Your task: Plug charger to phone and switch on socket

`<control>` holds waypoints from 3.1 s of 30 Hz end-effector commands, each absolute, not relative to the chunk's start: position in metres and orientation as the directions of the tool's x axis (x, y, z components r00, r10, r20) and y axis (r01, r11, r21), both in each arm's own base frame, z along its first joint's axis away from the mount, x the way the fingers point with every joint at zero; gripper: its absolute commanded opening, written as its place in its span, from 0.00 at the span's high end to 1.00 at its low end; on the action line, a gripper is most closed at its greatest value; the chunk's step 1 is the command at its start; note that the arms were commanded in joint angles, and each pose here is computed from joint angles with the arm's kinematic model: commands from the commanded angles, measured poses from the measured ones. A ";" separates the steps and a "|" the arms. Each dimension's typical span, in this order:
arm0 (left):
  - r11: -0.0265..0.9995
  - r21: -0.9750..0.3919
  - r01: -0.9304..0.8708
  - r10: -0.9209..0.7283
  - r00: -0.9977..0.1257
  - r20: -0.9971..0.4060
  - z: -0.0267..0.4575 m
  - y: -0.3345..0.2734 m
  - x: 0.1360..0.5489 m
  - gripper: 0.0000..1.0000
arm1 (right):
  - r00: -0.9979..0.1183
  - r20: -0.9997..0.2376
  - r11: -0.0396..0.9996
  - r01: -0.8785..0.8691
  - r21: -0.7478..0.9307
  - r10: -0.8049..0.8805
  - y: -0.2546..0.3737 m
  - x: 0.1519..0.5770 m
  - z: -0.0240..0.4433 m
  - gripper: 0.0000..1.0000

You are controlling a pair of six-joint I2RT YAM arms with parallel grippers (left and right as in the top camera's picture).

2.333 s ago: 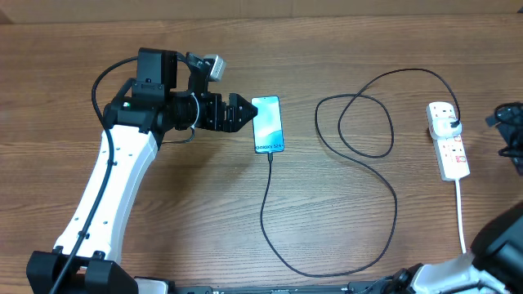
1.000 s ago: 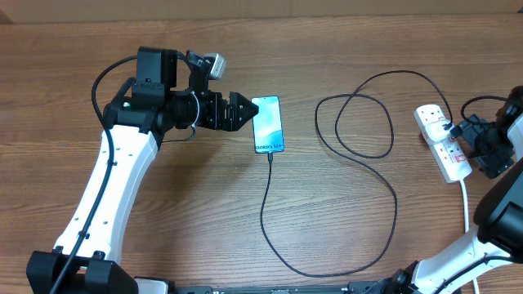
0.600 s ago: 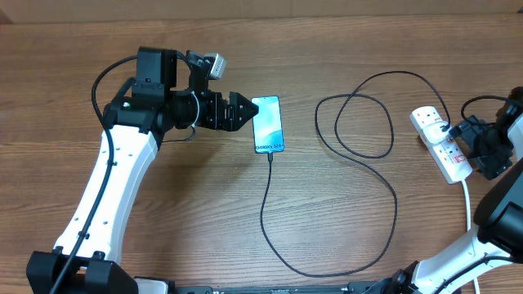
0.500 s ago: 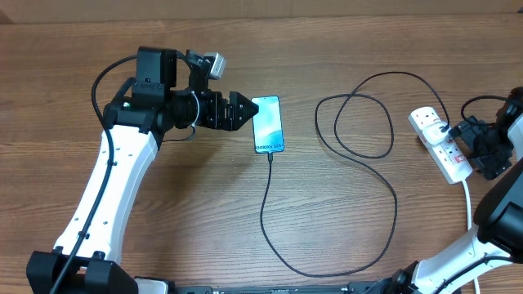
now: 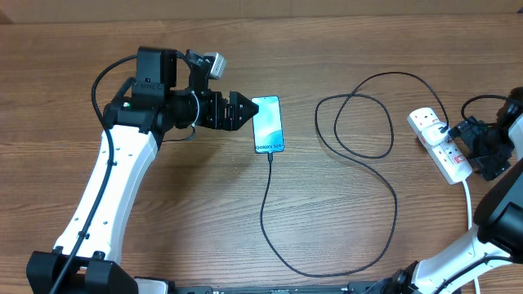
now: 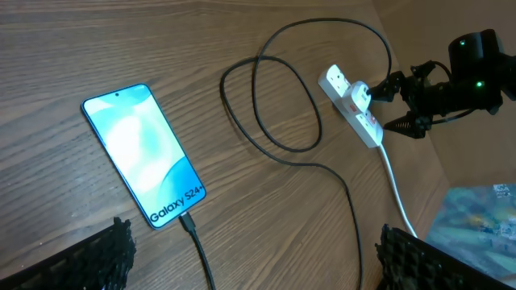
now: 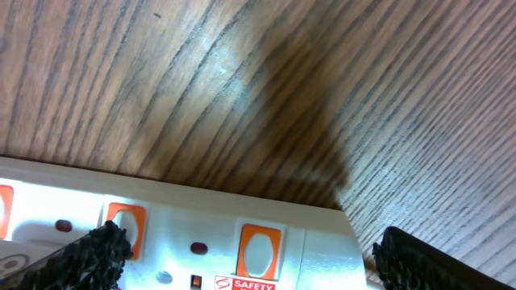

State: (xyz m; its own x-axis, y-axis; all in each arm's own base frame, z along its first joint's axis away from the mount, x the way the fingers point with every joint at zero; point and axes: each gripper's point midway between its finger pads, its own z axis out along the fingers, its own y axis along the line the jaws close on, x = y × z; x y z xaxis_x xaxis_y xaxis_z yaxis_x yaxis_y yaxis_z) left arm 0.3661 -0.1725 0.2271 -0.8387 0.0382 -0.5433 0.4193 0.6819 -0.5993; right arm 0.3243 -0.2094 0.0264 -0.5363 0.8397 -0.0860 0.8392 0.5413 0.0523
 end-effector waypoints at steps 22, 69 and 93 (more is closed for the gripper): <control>0.684 -0.577 0.446 0.039 -0.813 -0.582 0.241 -0.173 0.365 0.00 | -0.567 0.000 0.563 0.819 0.108 0.824 -0.181 0.320 0.012 0.00; 0.710 -0.569 0.415 0.025 -0.823 -0.568 0.236 -0.169 0.368 0.00 | -0.659 -0.070 0.662 0.745 0.079 0.749 -0.146 0.309 0.081 0.00; 0.807 -0.439 0.395 0.055 -0.790 -0.611 0.226 -0.149 0.382 0.00 | -0.674 -0.210 0.701 0.707 0.094 0.708 -0.134 0.291 0.127 0.00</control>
State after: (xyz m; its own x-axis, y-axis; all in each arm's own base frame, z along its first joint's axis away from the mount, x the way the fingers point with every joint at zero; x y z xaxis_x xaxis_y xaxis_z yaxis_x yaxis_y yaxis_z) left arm 0.3817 -0.1484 0.2116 -0.8243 0.0364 -0.5649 0.3582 0.8064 -0.4706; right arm 0.2975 -0.1444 0.1453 -0.6536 0.7130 -0.2540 0.7098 0.6939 0.1212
